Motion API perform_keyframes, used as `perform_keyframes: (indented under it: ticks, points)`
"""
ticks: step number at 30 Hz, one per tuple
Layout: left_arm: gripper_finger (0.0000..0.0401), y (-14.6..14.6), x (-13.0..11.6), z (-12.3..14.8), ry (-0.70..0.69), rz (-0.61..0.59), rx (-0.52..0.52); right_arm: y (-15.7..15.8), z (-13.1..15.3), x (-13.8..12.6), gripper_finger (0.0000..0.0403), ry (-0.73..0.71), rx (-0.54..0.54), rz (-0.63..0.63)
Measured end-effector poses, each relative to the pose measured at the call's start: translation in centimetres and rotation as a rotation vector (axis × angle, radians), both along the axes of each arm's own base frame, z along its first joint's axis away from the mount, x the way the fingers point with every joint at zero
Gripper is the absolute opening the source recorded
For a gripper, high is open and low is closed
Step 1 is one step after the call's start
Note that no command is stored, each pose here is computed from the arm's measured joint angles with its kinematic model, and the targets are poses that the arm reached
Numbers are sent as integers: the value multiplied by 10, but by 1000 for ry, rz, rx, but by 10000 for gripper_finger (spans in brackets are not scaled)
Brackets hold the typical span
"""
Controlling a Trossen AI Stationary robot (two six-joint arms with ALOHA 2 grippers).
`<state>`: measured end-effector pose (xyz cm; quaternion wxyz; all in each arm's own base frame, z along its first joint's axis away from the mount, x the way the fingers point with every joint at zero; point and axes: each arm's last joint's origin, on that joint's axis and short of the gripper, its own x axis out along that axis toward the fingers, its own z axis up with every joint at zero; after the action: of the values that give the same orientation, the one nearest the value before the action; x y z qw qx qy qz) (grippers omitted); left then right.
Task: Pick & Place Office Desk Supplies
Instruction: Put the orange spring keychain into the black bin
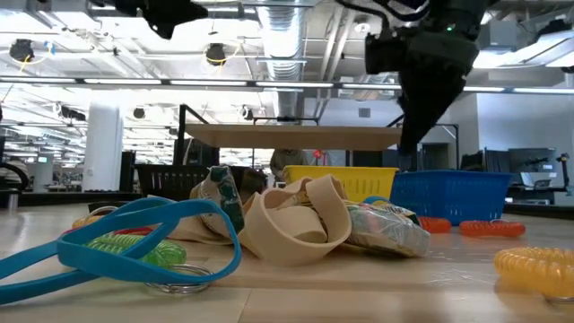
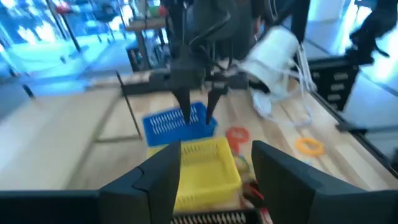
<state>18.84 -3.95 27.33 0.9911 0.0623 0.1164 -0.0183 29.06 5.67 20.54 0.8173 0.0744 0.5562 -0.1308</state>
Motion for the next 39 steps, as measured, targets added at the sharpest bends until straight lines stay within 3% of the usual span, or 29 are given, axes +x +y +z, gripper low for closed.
perform_keyframes:
  ticks: [9,16,21,29,39]
  points:
    - [171,-28,12,-25,146,-99,-1,30,-14,14,187,94,110,-46]
    - [163,-44,13,-35,195,-158,3,49,-30,12,187,153,158,-126]
    - [161,-51,9,-35,199,-187,-8,53,-25,9,187,148,172,-153]
    - [160,-56,4,-31,186,-183,-24,53,-3,13,187,78,200,-154]
    - [158,-58,-4,-45,252,-127,15,55,-29,23,187,132,149,-139]
